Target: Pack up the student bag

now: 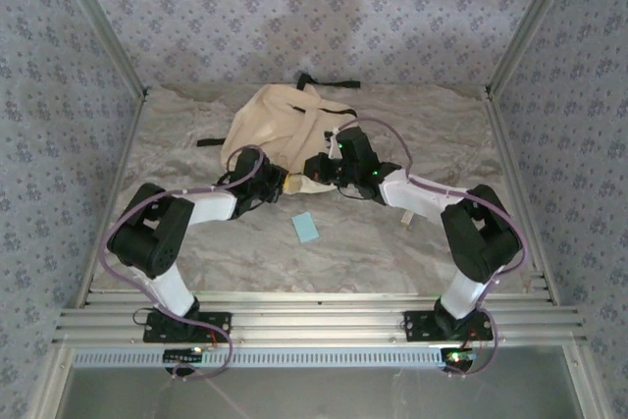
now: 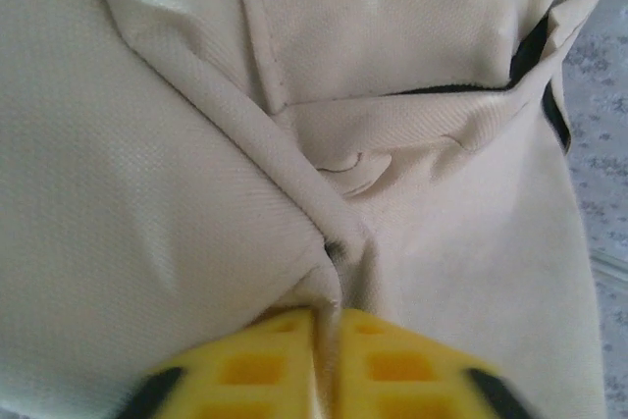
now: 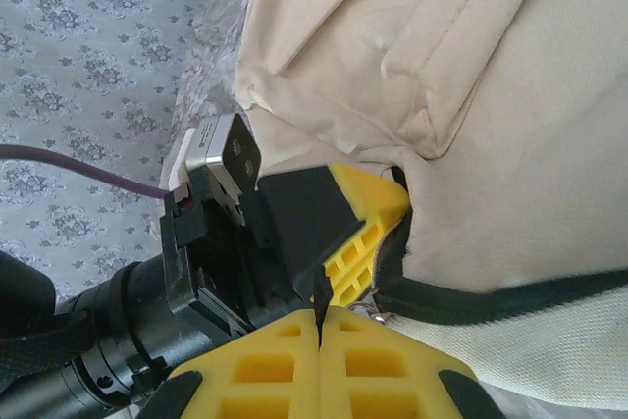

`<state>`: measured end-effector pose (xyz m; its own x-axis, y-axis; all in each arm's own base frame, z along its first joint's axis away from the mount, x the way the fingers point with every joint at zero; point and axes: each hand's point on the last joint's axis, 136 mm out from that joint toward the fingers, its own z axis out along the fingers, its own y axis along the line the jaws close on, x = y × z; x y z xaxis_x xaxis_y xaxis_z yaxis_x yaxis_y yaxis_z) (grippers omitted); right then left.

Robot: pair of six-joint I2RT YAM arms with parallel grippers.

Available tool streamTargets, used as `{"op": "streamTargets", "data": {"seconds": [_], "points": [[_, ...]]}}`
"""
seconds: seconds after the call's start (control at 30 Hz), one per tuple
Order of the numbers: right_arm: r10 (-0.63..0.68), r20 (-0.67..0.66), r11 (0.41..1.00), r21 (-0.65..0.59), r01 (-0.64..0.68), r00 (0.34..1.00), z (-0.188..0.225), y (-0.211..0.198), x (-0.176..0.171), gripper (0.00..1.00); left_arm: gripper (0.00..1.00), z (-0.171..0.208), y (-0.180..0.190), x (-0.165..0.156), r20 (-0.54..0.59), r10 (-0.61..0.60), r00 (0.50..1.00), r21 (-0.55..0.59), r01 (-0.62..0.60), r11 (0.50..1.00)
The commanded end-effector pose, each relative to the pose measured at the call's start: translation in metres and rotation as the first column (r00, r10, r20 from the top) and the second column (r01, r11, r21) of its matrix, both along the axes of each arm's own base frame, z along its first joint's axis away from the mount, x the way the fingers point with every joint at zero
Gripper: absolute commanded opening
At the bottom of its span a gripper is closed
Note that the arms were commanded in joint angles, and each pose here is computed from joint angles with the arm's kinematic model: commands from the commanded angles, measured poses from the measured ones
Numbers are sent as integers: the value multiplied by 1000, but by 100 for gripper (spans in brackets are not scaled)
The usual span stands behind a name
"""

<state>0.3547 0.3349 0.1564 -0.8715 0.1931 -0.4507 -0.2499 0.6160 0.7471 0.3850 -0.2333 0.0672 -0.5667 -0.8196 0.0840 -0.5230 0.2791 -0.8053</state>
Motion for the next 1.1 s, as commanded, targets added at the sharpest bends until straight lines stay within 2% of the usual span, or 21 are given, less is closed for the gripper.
{"op": "streamTargets", "data": {"seconds": [0.0, 0.17, 0.33, 0.63, 0.8, 0.9, 1.0, 1.07], "points": [[0, 62, 999, 45, -3, 998, 32, -6, 0, 0, 0, 11, -3, 18, 59, 28, 998, -16, -27, 1000], [-123, 76, 988, -83, 130, 989, 13, -55, 25, 0, 0, 8, 6, 12, 53, 18, 998, 14, -19, 1000], [-230, 98, 965, -104, 239, 968, 8, -100, 51, 0, 0, 7, 21, -1, 39, 13, 999, 46, -15, 999], [-321, 107, 940, -90, 330, 941, 14, -142, 76, 0, 0, 6, 52, -7, 35, 22, 999, 107, -26, 994], [-232, 116, 965, -93, 244, 966, 26, -115, 65, 0, 0, 20, 50, -4, 64, -10, 998, 139, 1, 990], [-91, 151, 984, -135, 112, 984, 32, -85, 52, 0, 0, 26, 45, -2, 88, -32, 996, 142, 19, 990], [84, 168, 984, -171, -55, 982, 42, -53, 43, 8, 0, 25, 41, -8, 90, -77, 993, 184, 60, 981], [195, 148, 965, -208, -162, 970, 37, -33, 35, 18, 0, 22, 41, -14, 85, -104, 991, 218, 83, 972]]}}
